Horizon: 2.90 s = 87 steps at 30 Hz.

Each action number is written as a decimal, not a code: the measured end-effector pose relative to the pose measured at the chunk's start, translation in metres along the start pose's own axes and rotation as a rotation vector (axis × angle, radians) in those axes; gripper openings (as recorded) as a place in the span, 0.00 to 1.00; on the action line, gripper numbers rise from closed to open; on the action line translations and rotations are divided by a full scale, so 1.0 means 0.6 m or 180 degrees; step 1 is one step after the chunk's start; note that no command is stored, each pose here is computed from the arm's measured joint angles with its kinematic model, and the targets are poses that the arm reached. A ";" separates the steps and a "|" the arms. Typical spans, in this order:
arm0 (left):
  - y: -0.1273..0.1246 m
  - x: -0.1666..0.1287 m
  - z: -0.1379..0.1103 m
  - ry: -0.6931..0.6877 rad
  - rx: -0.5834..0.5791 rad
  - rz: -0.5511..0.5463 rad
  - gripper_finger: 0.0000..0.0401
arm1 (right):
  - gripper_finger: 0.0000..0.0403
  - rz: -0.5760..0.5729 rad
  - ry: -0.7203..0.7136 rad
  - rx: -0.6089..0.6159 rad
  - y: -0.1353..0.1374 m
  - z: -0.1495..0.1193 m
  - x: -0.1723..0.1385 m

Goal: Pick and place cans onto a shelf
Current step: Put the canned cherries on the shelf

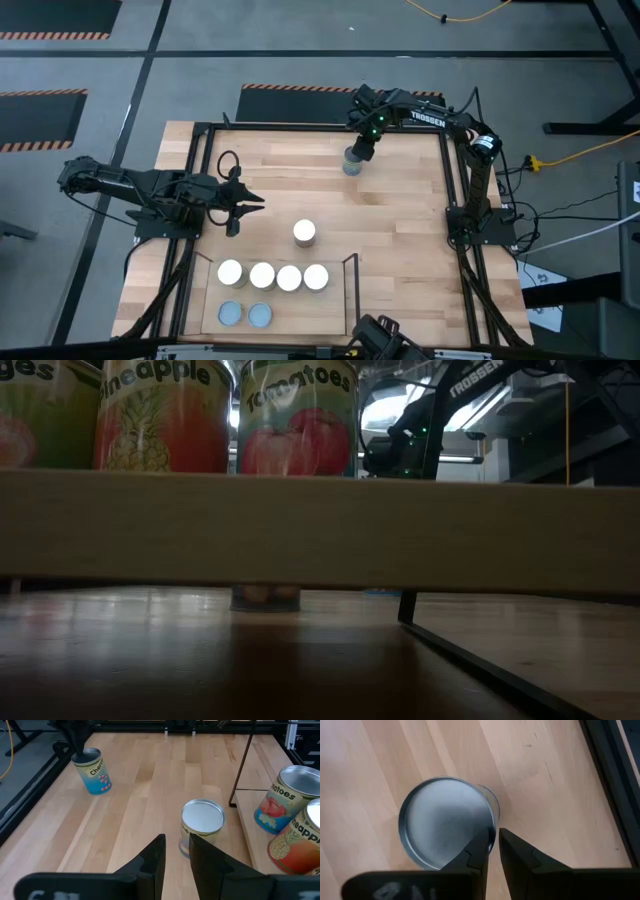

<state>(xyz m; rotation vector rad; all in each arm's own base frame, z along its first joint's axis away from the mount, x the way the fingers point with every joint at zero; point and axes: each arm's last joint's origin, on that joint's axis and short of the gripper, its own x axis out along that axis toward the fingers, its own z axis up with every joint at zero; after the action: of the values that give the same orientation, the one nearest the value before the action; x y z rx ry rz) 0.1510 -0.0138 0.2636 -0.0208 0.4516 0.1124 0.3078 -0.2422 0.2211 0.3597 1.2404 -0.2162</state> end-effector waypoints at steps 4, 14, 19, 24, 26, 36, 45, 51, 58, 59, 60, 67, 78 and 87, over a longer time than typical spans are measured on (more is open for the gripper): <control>0.000 0.000 0.000 0.0000 0.0000 -0.0001 0.20 | 0.13 0.0034 -0.0009 0.0000 0.000 0.000 0.001; 0.000 0.000 0.000 0.0000 0.0002 -0.0001 0.20 | 0.02 0.0043 -0.0017 0.0000 0.000 0.001 0.002; 0.000 0.000 0.000 0.0000 0.0000 0.0000 0.20 | 0.02 0.0043 -0.0018 0.0001 0.000 0.001 0.002; 0.000 0.000 0.000 0.0000 0.0000 -0.0001 0.20 | 0.01 -0.0008 -0.0066 -0.0006 0.000 0.013 -0.008; 0.000 0.000 0.000 0.0000 -0.0001 0.0000 0.20 | 0.01 -0.0025 -0.0143 -0.0038 0.004 0.024 -0.022; 0.000 0.000 0.000 0.0002 -0.0002 -0.0016 0.20 | 0.00 -0.0008 -0.0500 -0.0221 0.080 0.079 -0.129; 0.000 0.000 0.000 0.0001 -0.0002 -0.0015 0.20 | 0.00 0.0301 -0.0853 -0.0379 0.251 0.102 -0.216; 0.000 0.000 0.000 0.0001 -0.0003 -0.0015 0.20 | 0.00 0.0685 -0.0942 -0.0682 0.401 0.082 -0.229; 0.000 0.000 0.000 0.0002 -0.0002 -0.0015 0.20 | 0.00 0.0921 -0.0948 -0.0950 0.560 0.029 -0.218; 0.000 0.000 0.000 0.0000 -0.0004 -0.0015 0.20 | 0.00 0.0890 -0.0945 -0.0952 0.579 0.021 -0.213; 0.000 0.000 0.000 0.0001 -0.0002 -0.0015 0.20 | 0.00 0.0903 -0.0989 -0.0960 0.601 0.013 -0.210; 0.000 0.000 0.000 -0.0003 -0.0078 -0.0015 0.20 | 0.00 0.0999 -0.1057 -0.0917 0.710 -0.038 -0.180; 0.000 0.000 0.000 0.0000 -0.0078 -0.0025 0.20 | 0.01 0.1068 -0.0883 -0.0824 0.806 -0.069 -0.064; 0.000 0.000 0.000 0.0001 -0.0078 -0.0025 0.20 | 0.01 0.0979 -0.0693 -0.0608 0.819 -0.073 -0.006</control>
<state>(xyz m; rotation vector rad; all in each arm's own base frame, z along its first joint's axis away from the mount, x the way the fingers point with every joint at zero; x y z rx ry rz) 0.1509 -0.0140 0.2638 -0.0467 0.4506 0.1101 0.4416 0.2284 0.2856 0.3464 0.9671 0.1242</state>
